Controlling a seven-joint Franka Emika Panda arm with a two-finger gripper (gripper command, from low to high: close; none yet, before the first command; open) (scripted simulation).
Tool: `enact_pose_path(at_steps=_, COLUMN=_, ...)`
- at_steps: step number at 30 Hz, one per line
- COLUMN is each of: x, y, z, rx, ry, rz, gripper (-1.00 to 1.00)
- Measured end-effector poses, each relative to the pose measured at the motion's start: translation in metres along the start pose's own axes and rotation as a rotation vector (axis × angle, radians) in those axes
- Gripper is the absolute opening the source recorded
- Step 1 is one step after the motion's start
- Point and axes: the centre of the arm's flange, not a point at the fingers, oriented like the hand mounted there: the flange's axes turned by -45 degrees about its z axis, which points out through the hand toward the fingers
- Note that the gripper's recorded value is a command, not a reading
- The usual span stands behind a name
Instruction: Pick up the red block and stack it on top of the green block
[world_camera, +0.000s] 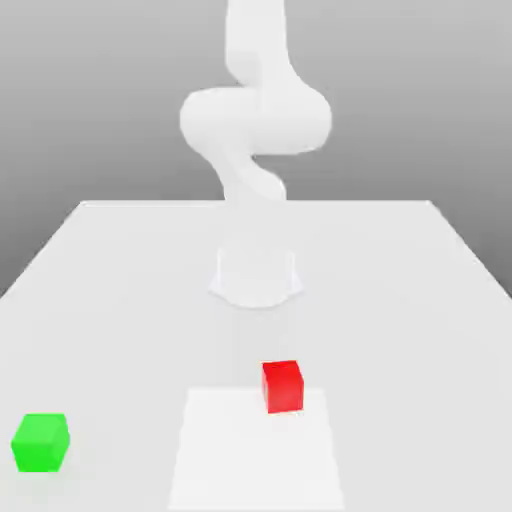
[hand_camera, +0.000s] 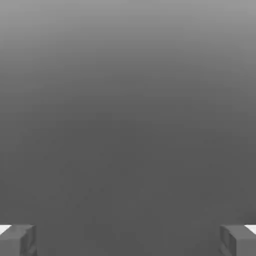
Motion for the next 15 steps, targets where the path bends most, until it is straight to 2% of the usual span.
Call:
enact_pose_path(at_steps=8, x=-0.101, y=-0.015, z=0.177, rx=0.026, ry=-0.296, rz=-0.053, gripper=0.0)
enact_pose_path(at_steps=15, x=-0.255, y=-0.027, z=0.278, rx=0.04, ry=-0.585, rz=-0.116, gripper=0.0)
